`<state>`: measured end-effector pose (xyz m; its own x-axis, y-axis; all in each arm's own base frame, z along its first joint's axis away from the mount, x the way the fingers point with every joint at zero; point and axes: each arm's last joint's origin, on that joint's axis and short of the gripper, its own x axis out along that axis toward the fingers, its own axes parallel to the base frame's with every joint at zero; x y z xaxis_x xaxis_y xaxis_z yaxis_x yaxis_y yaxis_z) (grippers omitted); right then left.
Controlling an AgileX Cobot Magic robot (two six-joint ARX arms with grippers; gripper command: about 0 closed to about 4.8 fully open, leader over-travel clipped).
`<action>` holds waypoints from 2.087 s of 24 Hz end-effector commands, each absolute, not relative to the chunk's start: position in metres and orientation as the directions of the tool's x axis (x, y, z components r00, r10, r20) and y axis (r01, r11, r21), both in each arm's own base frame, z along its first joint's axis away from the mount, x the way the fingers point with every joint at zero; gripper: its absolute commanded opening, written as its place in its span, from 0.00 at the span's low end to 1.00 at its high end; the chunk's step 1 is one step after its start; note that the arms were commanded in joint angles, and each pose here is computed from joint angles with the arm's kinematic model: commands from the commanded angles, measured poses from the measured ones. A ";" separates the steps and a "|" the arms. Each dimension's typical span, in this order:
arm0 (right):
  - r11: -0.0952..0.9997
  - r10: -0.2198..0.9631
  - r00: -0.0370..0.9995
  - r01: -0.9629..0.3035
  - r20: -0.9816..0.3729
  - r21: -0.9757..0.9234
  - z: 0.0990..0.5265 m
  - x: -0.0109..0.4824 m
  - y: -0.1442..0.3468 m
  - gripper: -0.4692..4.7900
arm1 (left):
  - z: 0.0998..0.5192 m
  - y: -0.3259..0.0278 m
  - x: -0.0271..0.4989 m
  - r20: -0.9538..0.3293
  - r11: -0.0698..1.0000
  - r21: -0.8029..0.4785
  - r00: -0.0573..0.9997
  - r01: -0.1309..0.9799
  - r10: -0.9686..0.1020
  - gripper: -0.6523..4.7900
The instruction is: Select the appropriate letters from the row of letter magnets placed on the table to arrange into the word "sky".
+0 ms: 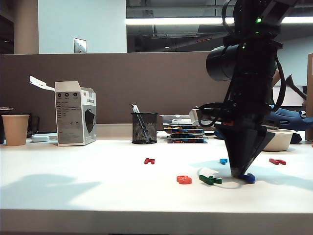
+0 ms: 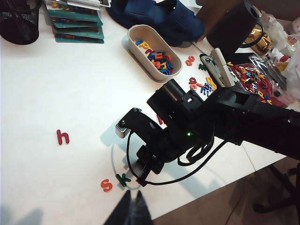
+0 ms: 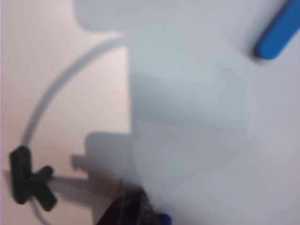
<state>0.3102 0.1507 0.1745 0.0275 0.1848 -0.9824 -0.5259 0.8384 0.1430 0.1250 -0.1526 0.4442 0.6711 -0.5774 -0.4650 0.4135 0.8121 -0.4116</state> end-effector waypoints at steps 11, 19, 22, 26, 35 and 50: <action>0.833 0.223 0.040 -0.527 -0.974 0.169 0.187 0.304 0.150 0.22 | 0.446 -0.152 0.125 -0.451 0.809 -0.415 0.678 0.415 -0.580 0.11; 0.818 0.316 0.237 -0.558 -0.919 0.137 0.231 0.305 0.150 0.26 | 0.446 -0.152 0.125 -0.451 0.810 -0.415 0.679 0.415 -0.579 0.11; 0.826 0.317 0.272 -0.550 -0.909 0.123 0.243 0.309 0.149 0.26 | 0.446 -0.152 0.125 -0.451 0.810 -0.415 0.679 0.415 -0.579 0.11; 0.865 0.278 0.307 -0.492 -0.910 0.099 0.249 0.315 0.140 0.18 | 0.447 -0.152 0.125 -0.451 0.809 -0.415 0.679 0.415 -0.579 0.11; 0.933 0.122 0.140 -0.353 -0.983 0.065 0.233 0.302 0.114 0.07 | 0.446 -0.152 0.125 -0.451 0.810 -0.415 0.679 0.415 -0.579 0.11; 0.945 0.182 0.044 -0.284 -0.982 0.162 0.187 0.284 0.110 0.07 | 0.446 -0.152 0.125 -0.451 0.810 -0.415 0.679 0.415 -0.579 0.11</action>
<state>0.2840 0.1099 0.1863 0.0337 0.1760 -0.9838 -0.2970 0.9417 0.1583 0.1251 -0.1527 0.4441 0.6710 -0.5772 -0.4653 0.4134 0.8123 -0.4115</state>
